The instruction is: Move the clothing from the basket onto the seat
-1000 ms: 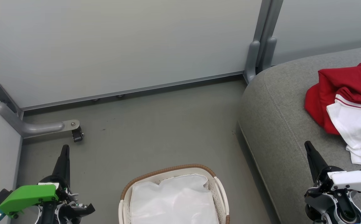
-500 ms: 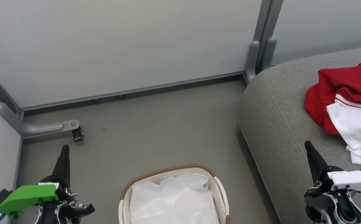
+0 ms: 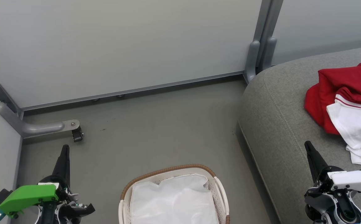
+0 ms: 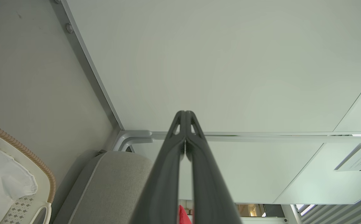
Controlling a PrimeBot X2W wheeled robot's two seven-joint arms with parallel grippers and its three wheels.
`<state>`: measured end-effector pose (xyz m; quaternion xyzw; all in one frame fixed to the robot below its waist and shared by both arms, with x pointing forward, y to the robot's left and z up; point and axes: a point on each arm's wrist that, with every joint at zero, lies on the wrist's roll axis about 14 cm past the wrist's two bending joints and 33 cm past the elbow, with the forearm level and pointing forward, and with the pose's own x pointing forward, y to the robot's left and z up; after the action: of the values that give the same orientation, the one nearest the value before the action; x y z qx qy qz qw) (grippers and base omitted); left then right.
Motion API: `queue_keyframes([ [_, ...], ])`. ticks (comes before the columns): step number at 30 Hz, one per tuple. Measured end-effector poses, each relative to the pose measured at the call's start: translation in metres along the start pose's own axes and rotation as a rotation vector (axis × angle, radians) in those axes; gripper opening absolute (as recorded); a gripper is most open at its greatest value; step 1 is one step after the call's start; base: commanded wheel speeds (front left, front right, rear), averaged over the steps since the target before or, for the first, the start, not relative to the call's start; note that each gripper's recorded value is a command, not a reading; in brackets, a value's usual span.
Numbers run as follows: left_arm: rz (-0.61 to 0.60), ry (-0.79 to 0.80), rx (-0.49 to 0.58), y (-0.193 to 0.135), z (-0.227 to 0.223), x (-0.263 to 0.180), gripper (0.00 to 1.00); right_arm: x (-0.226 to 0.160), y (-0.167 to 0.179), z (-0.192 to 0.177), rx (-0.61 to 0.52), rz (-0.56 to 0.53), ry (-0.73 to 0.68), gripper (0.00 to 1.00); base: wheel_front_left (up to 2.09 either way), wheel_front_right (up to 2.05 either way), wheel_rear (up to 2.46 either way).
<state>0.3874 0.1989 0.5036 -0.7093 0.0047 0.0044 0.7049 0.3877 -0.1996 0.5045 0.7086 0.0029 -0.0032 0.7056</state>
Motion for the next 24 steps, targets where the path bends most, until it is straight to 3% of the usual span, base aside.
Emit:
queue_keyframes([
  [24, 0.000, 0.000, 0.000, 0.0000, 0.0000, 0.0000, 0.00, 0.0000, 0.0000, 0.0000, 0.000, 0.000, 0.000, 0.00, 0.00, 0.00, 0.00],
])
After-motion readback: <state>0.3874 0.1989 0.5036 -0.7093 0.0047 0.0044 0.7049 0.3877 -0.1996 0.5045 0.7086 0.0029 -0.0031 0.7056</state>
